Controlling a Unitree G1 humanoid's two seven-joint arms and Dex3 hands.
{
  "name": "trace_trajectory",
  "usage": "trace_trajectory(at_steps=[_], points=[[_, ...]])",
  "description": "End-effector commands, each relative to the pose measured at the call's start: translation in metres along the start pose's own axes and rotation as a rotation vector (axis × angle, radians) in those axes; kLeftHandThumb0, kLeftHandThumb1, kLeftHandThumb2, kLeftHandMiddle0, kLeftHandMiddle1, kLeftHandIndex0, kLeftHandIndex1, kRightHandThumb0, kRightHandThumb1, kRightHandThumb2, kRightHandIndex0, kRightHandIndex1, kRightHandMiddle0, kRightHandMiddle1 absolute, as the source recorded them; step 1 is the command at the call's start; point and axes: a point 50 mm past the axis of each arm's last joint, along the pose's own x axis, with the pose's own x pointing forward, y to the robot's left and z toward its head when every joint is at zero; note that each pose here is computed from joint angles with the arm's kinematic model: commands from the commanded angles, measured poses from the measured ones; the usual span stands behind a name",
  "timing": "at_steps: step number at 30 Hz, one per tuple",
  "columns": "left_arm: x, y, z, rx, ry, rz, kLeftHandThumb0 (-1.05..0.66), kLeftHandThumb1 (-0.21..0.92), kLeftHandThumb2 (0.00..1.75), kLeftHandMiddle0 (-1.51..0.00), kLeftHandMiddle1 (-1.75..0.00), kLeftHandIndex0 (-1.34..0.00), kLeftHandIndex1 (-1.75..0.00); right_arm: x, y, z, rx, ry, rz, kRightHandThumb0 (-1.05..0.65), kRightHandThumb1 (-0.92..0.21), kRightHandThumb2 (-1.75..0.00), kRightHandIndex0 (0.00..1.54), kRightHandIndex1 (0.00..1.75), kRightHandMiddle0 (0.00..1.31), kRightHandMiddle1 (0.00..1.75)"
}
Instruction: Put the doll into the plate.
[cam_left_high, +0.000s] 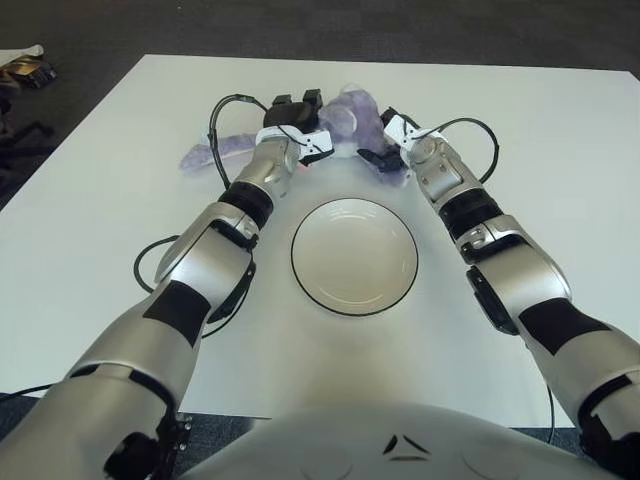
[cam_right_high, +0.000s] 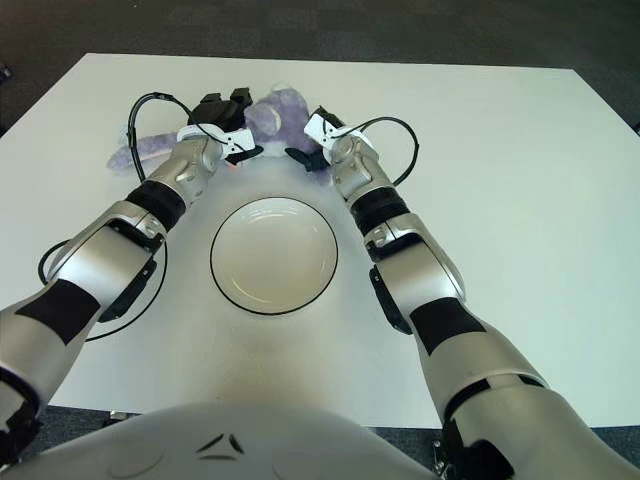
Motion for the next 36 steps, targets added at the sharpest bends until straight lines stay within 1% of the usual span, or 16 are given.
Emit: trace_trajectory(at_steps=[1,2,3,5,6,7,9,10,11,14,17,22,30,33,36], points=[[-0.0023,-0.0075,0.0033,-0.013,-0.018,-0.028,0.0,0.49,1.09,-0.45,-1.65,-0.35,-1.75,0.0008,0.0222,-0.0276,-0.009,0.098,0.061,0.44,-0.39,-1.11,0.62,1.6,0.07,1.73],[-0.0024,-0.0075,0.0035,-0.016,-0.019,-0.026,0.0,0.48,1.09,-0.46,-1.65,-0.35,-1.75,0.001,0.0226,-0.0276,-0.007,0.098,0.052,0.44,-0.39,-1.12,0.63,1.6,0.1,1.74],[-0.0025,-0.0075,0.0037,-0.019,-0.019,-0.024,0.0,0.48,1.1,-0.46,-1.66,-0.35,-1.75,0.0011,0.0229,-0.0276,-0.004,0.098,0.047,0.44,-0.37,-1.13,0.65,1.59,0.19,1.74],[-0.0025,-0.0074,0.0038,-0.022,-0.02,-0.022,0.0,0.47,1.11,-0.46,-1.66,-0.35,-1.75,0.0013,0.0232,-0.0275,0.002,0.098,0.039,0.45,-0.36,-1.15,0.66,1.58,0.27,1.74],[-0.0026,-0.0074,0.0039,-0.023,-0.02,-0.021,0.0,0.47,1.11,-0.45,-1.67,-0.35,-1.75,0.0014,0.0233,-0.0274,0.005,0.098,0.037,0.36,-0.34,-1.16,0.7,1.52,0.31,1.74],[-0.0026,-0.0073,0.0044,-0.024,-0.021,-0.018,0.0,0.47,1.12,-0.45,-1.67,-0.35,-1.75,0.0014,0.0233,-0.0275,0.022,0.101,0.034,0.23,-0.31,-1.19,0.75,1.43,0.38,1.74],[-0.0026,-0.0066,0.0059,-0.027,-0.025,-0.011,0.0,0.47,1.13,-0.44,-1.7,-0.35,-1.75,0.0016,0.0237,-0.0277,0.074,0.109,0.031,0.1,-0.2,-1.31,0.85,1.34,0.51,1.75],[-0.0026,-0.0061,0.0066,-0.028,-0.027,-0.008,0.0,0.47,1.13,-0.44,-1.71,-0.35,-1.75,0.0016,0.024,-0.0279,0.096,0.112,0.028,0.08,-0.17,-1.34,0.87,1.33,0.53,1.75],[-0.0027,-0.0058,0.007,-0.028,-0.028,-0.006,0.0,0.47,1.14,-0.43,-1.72,-0.35,-1.75,0.0016,0.0241,-0.028,0.107,0.114,0.026,0.05,-0.13,-1.39,0.9,1.31,0.58,1.75],[-0.0029,-0.0052,0.0077,-0.026,-0.034,-0.003,0.0,0.46,1.15,-0.42,-1.73,-0.36,-1.75,0.0018,0.0249,-0.0288,0.139,0.12,0.016,0.02,-0.05,-1.47,0.94,1.29,0.66,1.75],[-0.0032,-0.0046,0.0081,-0.023,-0.041,0.0,0.0,0.43,1.18,-0.44,-1.73,-0.39,-1.75,0.002,0.0255,-0.0295,0.153,0.128,0.009,0.01,-0.01,-1.51,0.97,1.27,0.71,1.75],[-0.0035,-0.004,0.0087,-0.024,-0.049,0.002,0.0,0.4,1.21,-0.46,-1.71,-0.42,-1.75,0.0023,0.0262,-0.0307,0.202,0.146,-0.005,0.01,0.03,-1.55,0.98,1.27,0.74,1.75],[-0.004,-0.0025,0.0104,-0.017,-0.069,0.004,0.0,0.36,1.25,-0.52,-1.74,-0.44,-1.69,0.0033,0.0267,-0.0321,0.241,0.155,-0.022,0.01,0.11,-1.67,0.97,1.4,0.8,1.75],[-0.0042,-0.0021,0.0108,-0.015,-0.076,0.001,0.0,0.33,1.29,-0.53,-1.75,-0.46,-1.71,0.0035,0.0269,-0.0326,0.246,0.149,-0.021,0.01,0.12,-1.68,1.0,1.37,0.81,1.75],[-0.0043,-0.0015,0.0111,-0.016,-0.083,-0.006,0.0,0.3,1.33,-0.54,-1.75,-0.48,-1.73,0.0038,0.027,-0.0338,0.244,0.153,-0.022,0.0,0.12,-1.66,1.01,1.31,0.82,1.75]])
